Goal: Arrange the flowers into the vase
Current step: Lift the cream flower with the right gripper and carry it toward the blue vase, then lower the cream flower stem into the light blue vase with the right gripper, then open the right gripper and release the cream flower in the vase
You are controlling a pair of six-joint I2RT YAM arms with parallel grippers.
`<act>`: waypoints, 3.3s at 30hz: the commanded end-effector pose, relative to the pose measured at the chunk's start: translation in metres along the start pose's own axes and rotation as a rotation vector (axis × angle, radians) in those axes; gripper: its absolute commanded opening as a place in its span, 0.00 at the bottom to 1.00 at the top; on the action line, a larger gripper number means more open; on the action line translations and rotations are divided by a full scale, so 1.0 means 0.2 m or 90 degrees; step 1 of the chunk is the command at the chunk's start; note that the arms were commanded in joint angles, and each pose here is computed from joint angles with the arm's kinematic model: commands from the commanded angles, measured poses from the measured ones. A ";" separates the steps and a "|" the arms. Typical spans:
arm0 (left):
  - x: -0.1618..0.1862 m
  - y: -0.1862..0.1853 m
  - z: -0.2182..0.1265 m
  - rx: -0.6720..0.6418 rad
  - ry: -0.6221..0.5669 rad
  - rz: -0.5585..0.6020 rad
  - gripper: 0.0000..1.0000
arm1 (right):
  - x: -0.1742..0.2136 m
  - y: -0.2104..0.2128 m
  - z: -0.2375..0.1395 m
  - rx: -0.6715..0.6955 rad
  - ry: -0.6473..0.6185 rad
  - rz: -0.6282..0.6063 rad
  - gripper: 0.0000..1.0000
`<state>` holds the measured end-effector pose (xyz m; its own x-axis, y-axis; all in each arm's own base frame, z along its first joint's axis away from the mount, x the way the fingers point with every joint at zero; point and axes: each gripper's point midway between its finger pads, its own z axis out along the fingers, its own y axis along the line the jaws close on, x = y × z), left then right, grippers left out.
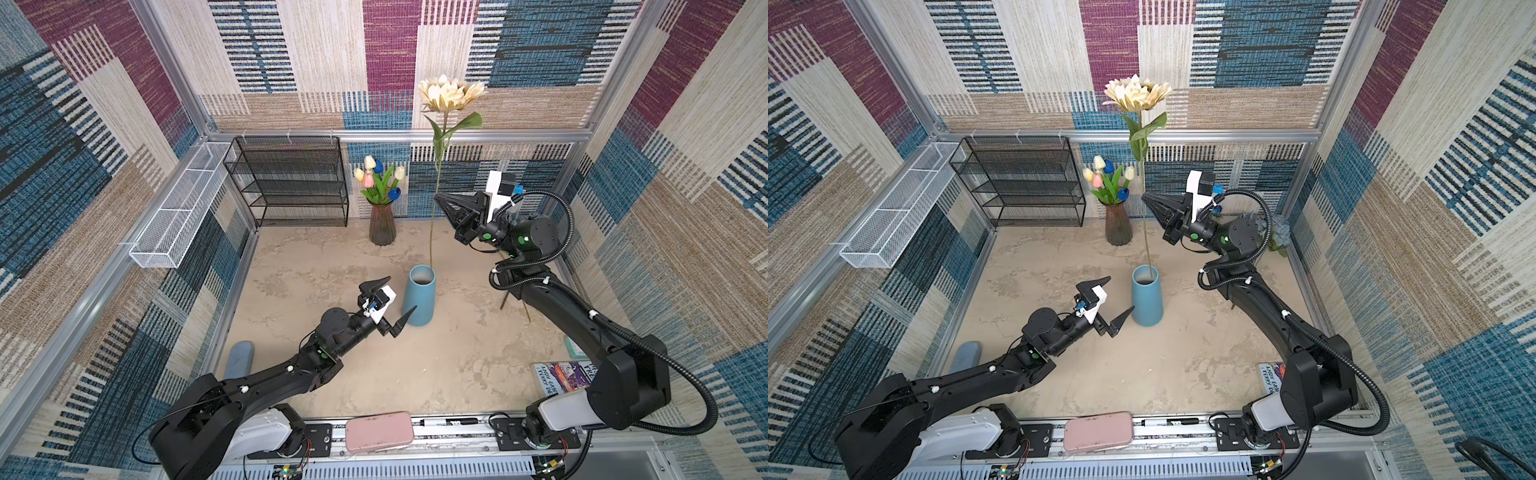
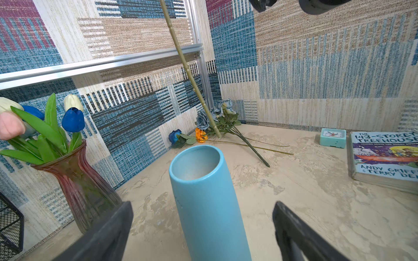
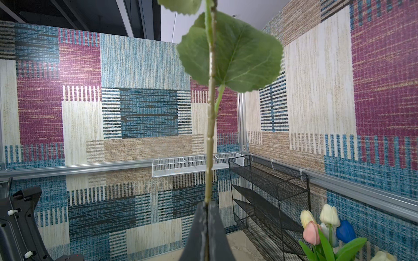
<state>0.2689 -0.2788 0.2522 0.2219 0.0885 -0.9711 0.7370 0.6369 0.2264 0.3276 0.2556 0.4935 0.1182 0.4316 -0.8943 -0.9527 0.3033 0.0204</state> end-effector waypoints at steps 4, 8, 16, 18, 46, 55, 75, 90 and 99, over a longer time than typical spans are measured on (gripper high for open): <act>-0.04 0.02 0.03 -0.006 -0.026 -0.007 0.99 | 0.12 0.01 0.00 -0.011 0.005 -0.007 0.00; -0.04 0.02 0.03 -0.008 -0.025 -0.007 0.99 | 0.26 0.01 -0.02 -0.013 0.041 -0.022 0.00; -0.02 0.01 0.03 -0.004 -0.018 0.002 0.99 | 0.47 0.00 -0.10 0.006 0.078 -0.026 0.00; -0.03 0.01 0.04 -0.001 -0.017 0.004 0.99 | 0.40 0.02 -0.08 0.004 0.067 -0.034 0.00; -0.03 0.02 0.03 -0.006 -0.005 0.018 0.99 | 0.25 0.00 0.04 -0.027 0.028 -0.041 0.00; 0.00 0.01 0.06 -0.005 -0.003 0.020 0.99 | 0.52 0.05 -0.10 -0.043 0.079 -0.035 0.00; 0.03 0.00 0.09 0.001 -0.004 0.013 0.99 | 0.90 0.04 -0.34 0.031 0.172 -0.070 0.01; 0.03 0.01 0.09 0.000 -0.003 0.016 0.99 | 0.99 -0.01 -0.40 0.074 0.189 -0.074 0.17; 0.01 0.01 0.07 -0.004 -0.008 0.022 0.99 | 0.86 -0.01 -0.41 0.111 0.157 -0.101 0.43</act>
<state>0.2803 -0.2906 0.2423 0.2196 0.1144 -0.9689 0.7402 0.6273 0.2419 0.3271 0.2656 0.2917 0.1277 0.1394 -0.9820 -0.8821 0.4687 -0.0482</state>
